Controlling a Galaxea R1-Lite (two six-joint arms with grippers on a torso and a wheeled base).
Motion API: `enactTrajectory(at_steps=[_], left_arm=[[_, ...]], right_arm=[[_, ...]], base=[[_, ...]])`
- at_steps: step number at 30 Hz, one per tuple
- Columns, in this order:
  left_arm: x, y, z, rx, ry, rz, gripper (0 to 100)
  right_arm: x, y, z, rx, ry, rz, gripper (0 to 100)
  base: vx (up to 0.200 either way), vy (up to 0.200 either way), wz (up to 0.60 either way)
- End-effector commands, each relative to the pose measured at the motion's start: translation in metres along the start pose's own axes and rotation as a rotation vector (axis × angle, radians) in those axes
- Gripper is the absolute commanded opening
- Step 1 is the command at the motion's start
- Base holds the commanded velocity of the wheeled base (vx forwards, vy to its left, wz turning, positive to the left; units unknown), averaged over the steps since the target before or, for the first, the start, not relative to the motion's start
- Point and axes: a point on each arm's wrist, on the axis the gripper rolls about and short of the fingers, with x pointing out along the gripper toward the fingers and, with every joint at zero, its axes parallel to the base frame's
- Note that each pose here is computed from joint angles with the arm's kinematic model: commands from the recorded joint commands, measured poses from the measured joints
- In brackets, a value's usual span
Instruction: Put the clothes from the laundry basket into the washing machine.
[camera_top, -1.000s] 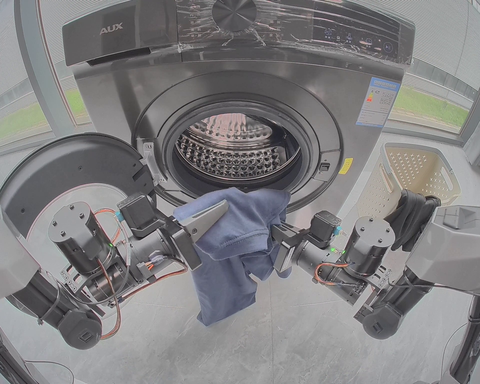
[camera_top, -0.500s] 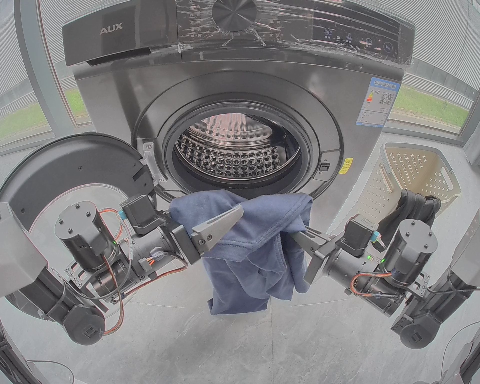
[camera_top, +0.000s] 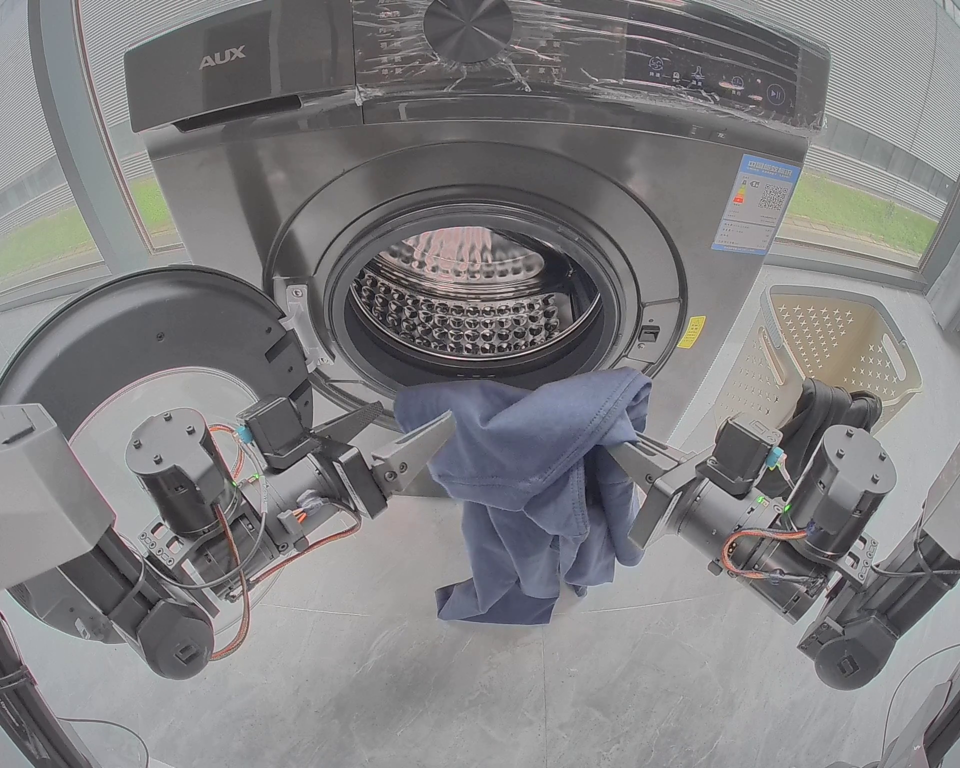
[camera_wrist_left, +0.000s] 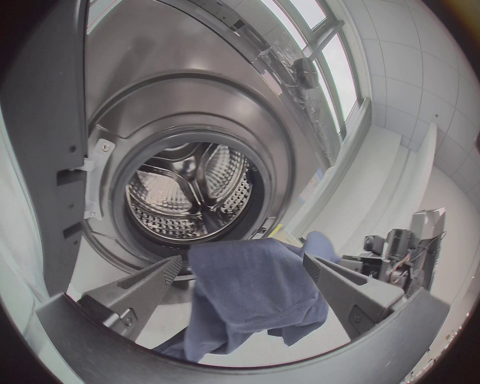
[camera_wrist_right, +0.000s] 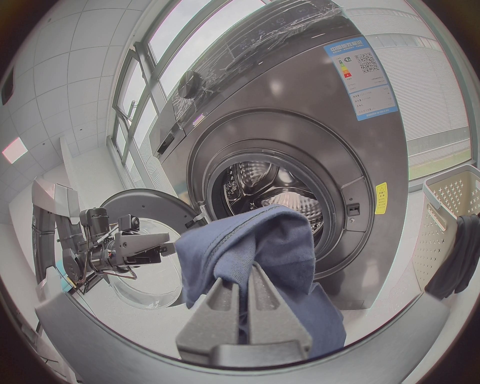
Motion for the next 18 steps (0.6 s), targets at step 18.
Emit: enactTrajectory(at_steps=[18], left_arm=[[-0.033, -0.037, -0.063, -0.031, 0.324, -0.186, 100]], right_arm=[[0.036, 0.003, 0.0, 0.004, -0.056, -0.048, 0]], base=[[0.0, 0.0, 0.0]])
